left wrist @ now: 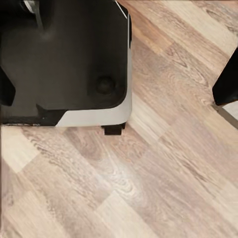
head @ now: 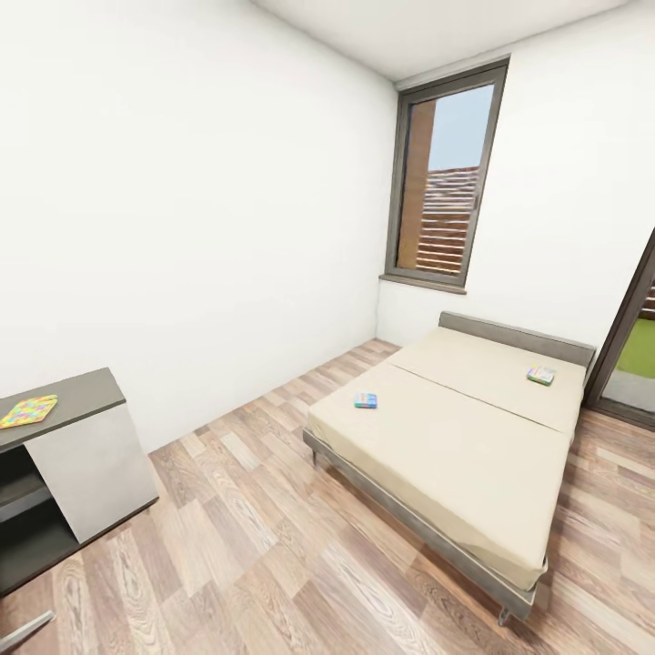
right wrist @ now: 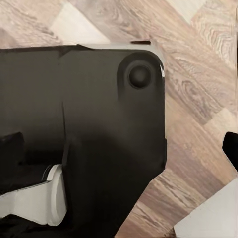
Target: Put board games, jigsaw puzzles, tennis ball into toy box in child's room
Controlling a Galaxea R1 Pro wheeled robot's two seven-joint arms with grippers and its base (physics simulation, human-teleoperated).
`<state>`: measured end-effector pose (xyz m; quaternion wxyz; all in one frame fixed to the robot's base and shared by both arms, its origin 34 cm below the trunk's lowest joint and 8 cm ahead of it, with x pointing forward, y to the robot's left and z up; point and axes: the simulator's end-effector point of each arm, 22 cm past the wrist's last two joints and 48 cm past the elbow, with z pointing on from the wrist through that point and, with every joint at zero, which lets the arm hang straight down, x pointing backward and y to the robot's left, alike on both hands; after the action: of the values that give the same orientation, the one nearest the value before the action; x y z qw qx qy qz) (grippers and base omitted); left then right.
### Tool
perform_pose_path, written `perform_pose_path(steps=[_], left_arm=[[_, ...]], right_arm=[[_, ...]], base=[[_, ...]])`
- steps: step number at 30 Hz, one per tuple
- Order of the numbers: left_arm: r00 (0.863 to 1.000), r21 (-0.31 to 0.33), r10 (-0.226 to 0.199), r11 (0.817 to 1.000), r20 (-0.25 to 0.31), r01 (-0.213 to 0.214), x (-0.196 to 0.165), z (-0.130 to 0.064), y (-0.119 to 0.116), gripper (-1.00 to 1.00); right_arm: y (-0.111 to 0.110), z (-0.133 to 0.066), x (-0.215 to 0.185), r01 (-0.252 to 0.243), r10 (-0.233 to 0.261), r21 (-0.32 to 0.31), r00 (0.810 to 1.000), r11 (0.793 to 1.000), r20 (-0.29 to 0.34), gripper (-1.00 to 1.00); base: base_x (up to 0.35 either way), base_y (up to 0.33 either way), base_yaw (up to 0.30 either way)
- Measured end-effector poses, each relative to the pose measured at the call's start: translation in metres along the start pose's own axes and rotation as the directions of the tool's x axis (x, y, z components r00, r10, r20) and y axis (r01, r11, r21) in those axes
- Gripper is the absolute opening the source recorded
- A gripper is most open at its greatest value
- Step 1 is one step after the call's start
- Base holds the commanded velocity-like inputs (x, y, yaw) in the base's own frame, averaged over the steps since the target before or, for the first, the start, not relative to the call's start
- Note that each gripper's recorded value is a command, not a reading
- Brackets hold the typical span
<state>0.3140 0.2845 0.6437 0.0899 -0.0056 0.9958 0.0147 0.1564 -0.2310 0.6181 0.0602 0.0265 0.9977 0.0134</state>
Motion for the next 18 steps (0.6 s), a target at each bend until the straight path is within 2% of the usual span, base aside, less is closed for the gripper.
perform_pose_path(steps=[1,4,7,11,14,18], left_arm=[[1.0,0.001,-0.003,1.0,0.011,0.003,-0.02,-0.002,0.0,1.0],[1.0,0.002,-0.01,1.0,0.029,0.009,-0.061,-0.007,0.0,1.0],[0.999,0.005,-0.016,1.0,0.036,0.015,-0.109,-0.018,-0.001,1.0],[0.997,-0.002,-0.02,1.0,0.078,0.02,-0.16,-0.032,0.007,1.0],[0.993,-0.012,-0.028,0.999,0.114,0.03,-0.189,-0.043,0.018,1.0],[0.986,0.038,-0.101,0.995,0.134,0.097,-0.226,-0.066,0.029,1.0]], right_arm=[[0.0,0.001,-0.02,-0.024,0.024,0.0,0.999,1.0,0.023,1.0],[-0.005,0.003,-0.057,-0.079,0.079,0.001,0.996,0.997,0.039,1.0],[-0.034,0.001,-0.104,-0.139,0.138,0.022,0.99,0.99,0.037,1.0],[-0.056,-0.006,-0.156,-0.155,0.152,0.031,0.984,0.987,0.091,1.0],[-0.057,-0.013,-0.19,-0.157,0.154,0.021,0.981,0.987,0.115,1.0],[-0.046,-0.035,-0.249,-0.147,0.148,-0.017,0.979,0.989,0.136,1.0]], base=[[0.0,0.0,0.0],[0.0,0.0,0.0],[0.0,0.0,0.0],[0.0,0.0,0.0],[0.0,0.0,0.0],[0.0,0.0,0.0]])
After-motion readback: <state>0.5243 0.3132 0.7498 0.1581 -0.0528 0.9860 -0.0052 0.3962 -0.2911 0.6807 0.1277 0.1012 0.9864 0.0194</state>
